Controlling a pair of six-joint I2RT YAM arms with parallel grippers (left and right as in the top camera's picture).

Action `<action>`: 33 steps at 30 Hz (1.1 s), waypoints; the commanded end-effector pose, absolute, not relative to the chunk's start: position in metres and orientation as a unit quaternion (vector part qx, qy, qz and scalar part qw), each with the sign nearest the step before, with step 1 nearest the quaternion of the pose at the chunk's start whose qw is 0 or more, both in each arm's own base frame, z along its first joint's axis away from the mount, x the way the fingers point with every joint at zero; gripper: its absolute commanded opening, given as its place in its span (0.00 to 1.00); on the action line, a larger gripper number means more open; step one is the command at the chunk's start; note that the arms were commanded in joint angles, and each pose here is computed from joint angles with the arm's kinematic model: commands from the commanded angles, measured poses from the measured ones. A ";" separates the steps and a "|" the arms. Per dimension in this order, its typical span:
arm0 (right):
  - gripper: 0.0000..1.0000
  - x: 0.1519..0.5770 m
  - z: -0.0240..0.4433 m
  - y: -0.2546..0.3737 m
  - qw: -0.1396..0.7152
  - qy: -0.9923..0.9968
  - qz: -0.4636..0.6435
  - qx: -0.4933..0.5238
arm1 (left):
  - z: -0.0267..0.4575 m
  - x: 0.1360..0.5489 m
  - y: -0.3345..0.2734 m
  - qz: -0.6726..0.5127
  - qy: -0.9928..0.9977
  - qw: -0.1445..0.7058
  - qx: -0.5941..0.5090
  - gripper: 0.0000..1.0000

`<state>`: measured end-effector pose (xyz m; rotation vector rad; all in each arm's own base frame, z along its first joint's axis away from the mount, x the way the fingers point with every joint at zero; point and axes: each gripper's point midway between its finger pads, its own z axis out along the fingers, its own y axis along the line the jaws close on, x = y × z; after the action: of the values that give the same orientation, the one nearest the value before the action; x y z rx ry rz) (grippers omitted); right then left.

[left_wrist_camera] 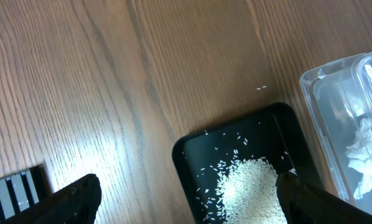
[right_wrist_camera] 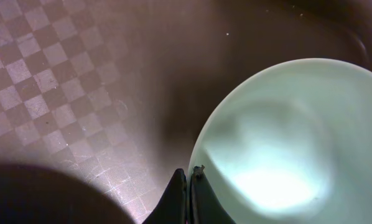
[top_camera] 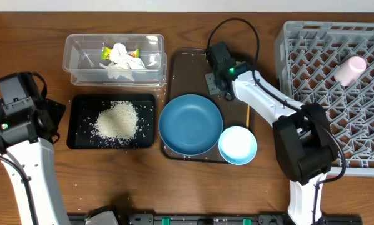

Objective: Sort waste into correct bins and load items into the dishwasher rack
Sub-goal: 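Grip the green bowl rim with the right gripper, then lift the green bowl and carry it to the rack's upper right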

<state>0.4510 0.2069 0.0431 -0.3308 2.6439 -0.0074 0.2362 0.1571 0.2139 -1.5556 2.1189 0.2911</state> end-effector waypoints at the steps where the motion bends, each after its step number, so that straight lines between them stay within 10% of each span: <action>1: 0.01 0.457 0.089 0.207 0.282 0.953 0.011 -0.111 | 0.213 0.235 0.159 0.110 0.775 0.243 -0.573 0.92; 15: 0.01 0.486 0.247 0.057 0.427 0.900 0.082 0.019 | 0.213 0.235 0.159 0.110 0.775 0.243 -0.573 0.92; 33: 0.01 0.480 0.249 -0.070 0.434 0.791 0.431 0.008 | 0.213 0.235 0.159 0.110 0.775 0.243 -0.573 0.92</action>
<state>0.4841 -0.0851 0.2532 0.1006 2.0130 0.8809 0.2362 0.1571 0.2139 -1.5556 2.1189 0.2911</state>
